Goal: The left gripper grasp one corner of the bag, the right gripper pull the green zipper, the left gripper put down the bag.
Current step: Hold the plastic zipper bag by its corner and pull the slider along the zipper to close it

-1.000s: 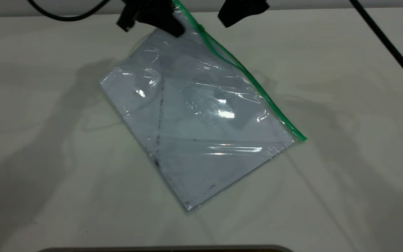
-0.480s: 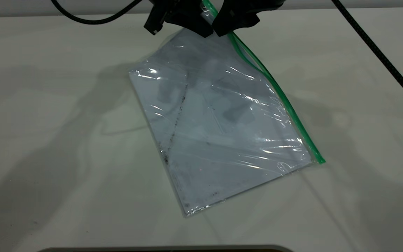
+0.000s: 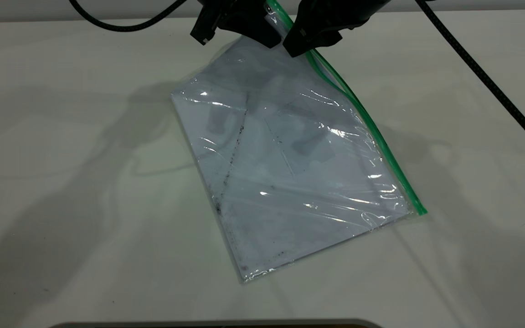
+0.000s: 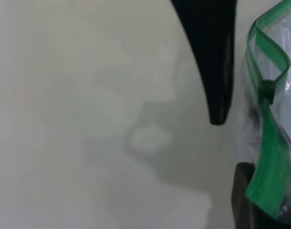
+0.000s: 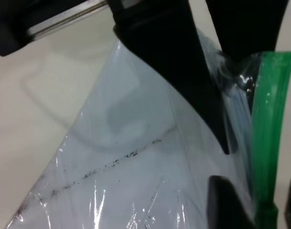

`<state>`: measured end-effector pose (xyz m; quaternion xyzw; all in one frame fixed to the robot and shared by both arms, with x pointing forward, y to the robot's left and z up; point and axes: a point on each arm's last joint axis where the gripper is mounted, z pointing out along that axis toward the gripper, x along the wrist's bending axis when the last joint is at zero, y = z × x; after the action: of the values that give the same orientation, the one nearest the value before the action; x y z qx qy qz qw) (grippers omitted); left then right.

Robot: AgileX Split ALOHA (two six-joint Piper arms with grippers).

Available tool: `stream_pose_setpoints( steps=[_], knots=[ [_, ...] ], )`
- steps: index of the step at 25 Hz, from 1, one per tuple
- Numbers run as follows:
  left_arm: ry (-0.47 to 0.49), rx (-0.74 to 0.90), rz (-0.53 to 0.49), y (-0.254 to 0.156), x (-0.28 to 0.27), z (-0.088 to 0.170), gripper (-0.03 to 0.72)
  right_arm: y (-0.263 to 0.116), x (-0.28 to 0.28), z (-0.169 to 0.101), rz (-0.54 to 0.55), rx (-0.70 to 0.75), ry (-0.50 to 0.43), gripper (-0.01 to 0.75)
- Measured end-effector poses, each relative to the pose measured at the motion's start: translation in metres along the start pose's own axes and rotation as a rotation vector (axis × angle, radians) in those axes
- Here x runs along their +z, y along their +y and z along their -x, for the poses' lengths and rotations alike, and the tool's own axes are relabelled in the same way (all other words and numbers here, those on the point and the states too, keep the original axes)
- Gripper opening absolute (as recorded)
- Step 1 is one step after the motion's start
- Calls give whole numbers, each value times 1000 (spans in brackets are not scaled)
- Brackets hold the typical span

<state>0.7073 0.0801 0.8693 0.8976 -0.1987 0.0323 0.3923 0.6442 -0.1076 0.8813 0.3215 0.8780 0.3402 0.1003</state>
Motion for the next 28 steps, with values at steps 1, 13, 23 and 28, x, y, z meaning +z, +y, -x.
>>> stream_pose_setpoints(
  steps=[1, 13, 23, 28],
  knots=[
    [-1, 0, 1, 0, 0, 0, 53, 0, 0, 0, 0, 0, 0, 293],
    [-2, -24, 4, 0, -5, -2, 53, 1, 0, -1, 1, -4, 10, 65],
    [25, -110, 21, -8, -35, -11, 53, 4, -1, 1, -9, 11, 3, 64],
    [22, -140, 27, -13, -41, -10, 53, -1, -1, -1, -58, 10, 9, 64]
  ],
)
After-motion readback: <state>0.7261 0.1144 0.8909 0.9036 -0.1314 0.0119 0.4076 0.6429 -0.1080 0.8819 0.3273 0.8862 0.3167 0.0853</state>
